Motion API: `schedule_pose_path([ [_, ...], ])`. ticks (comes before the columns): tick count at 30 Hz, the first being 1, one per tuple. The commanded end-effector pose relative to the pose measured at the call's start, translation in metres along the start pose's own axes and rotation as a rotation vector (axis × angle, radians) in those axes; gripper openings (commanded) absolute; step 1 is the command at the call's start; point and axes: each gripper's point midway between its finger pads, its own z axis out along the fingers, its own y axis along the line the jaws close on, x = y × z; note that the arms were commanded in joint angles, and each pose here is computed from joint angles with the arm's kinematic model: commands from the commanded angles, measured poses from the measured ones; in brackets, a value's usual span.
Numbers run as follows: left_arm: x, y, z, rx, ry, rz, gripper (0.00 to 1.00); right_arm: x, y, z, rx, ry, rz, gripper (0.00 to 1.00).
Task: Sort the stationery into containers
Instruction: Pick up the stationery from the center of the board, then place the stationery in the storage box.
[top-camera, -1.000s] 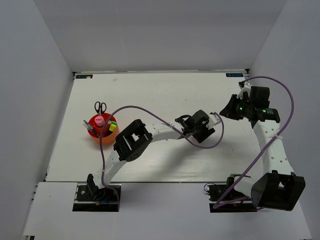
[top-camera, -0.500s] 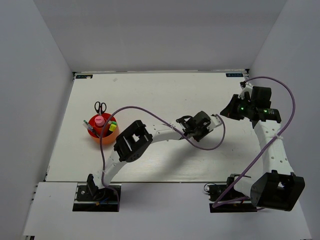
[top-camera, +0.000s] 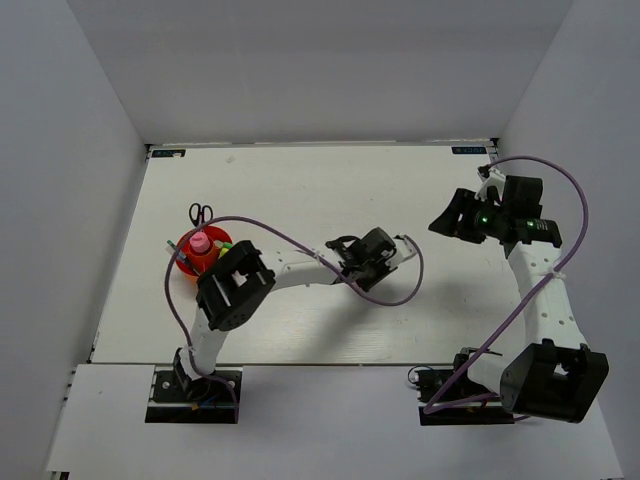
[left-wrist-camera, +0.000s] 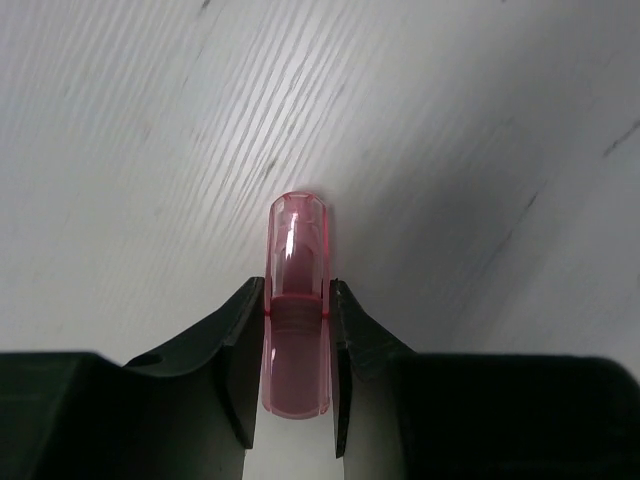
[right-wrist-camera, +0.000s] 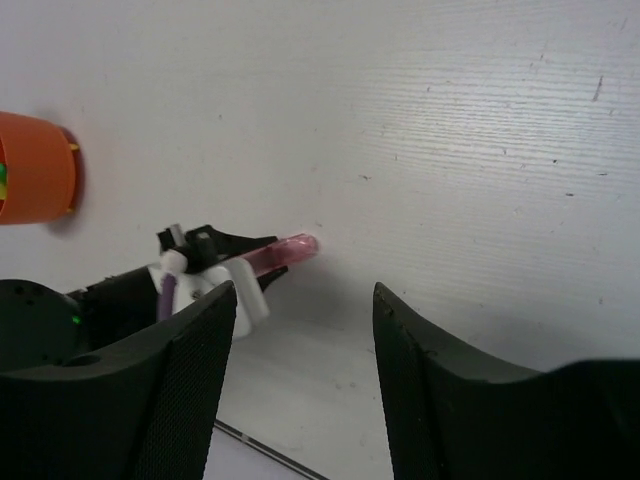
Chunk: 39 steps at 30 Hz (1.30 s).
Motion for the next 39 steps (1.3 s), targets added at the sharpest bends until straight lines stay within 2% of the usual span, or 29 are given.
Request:
schedule_pose_path([
  [1, -0.021, 0.028, -0.054, -0.056, -0.094, -0.061, 0.0, -0.002, 0.012, -0.003, -0.075, -0.016, -0.034, 0.6],
  [3, -0.038, 0.045, -0.087, -0.086, -0.19, -0.104, 0.0, 0.001, 0.014, -0.001, -0.097, -0.01, -0.041, 0.59],
  [4, -0.033, 0.052, -0.091, -0.095, -0.196, -0.124, 0.0, 0.001, 0.015, -0.001, -0.104, -0.011, -0.042, 0.56],
  [5, -0.042, 0.057, -0.119, -0.106, -0.258, -0.14, 0.0, 0.003, 0.015, 0.0, -0.11, -0.005, -0.044, 0.54],
  [6, -0.044, 0.062, -0.127, -0.114, -0.277, -0.151, 0.0, 0.004, 0.016, 0.002, -0.125, 0.0, -0.047, 0.48],
  [7, -0.038, 0.073, -0.141, -0.136, -0.297, -0.177, 0.0, 0.005, 0.019, 0.001, -0.141, 0.002, -0.057, 0.31],
  [9, -0.041, 0.096, -0.175, -0.204, -0.356, -0.213, 0.0, 0.009, 0.023, 0.003, -0.185, 0.011, -0.065, 0.11],
  [10, -0.035, 0.101, -0.18, -0.225, -0.353, -0.221, 0.0, 0.012, 0.024, 0.005, -0.198, 0.022, -0.061, 0.03],
  [11, -0.027, 0.113, -0.186, -0.283, -0.345, -0.243, 0.0, 0.012, 0.024, 0.006, -0.201, 0.025, -0.062, 0.0],
  [12, -0.023, 0.124, -0.208, -0.324, -0.359, -0.268, 0.0, 0.014, 0.024, 0.008, -0.204, 0.037, -0.057, 0.0],
  [20, 0.042, 0.204, -0.277, -0.647, -0.37, -0.563, 0.0, 0.019, 0.023, 0.014, -0.22, 0.066, -0.034, 0.0],
  [23, 0.07, 0.227, -0.291, -0.76, -0.344, -0.727, 0.0, 0.021, 0.024, 0.016, -0.23, 0.073, -0.026, 0.0],
  [26, 0.088, 0.244, -0.294, -0.853, -0.345, -0.78, 0.0, 0.022, 0.024, 0.017, -0.236, 0.076, -0.018, 0.0],
  [28, 0.083, 0.256, -0.294, -0.869, -0.4, -0.734, 0.0, 0.024, 0.024, 0.018, -0.242, 0.081, -0.018, 0.0],
  [33, 0.098, 0.274, -0.281, -0.84, -0.363, -0.746, 0.0, 0.025, 0.029, 0.017, -0.281, 0.079, -0.04, 0.0],
  [34, 0.095, 0.27, -0.274, -0.778, -0.371, -0.735, 0.0, 0.024, 0.032, 0.016, -0.303, 0.078, -0.054, 0.0],
  [39, 0.108, 0.282, -0.271, -0.748, -0.428, -0.76, 0.0, 0.03, 0.047, 0.012, -0.43, 0.083, -0.104, 0.02],
])
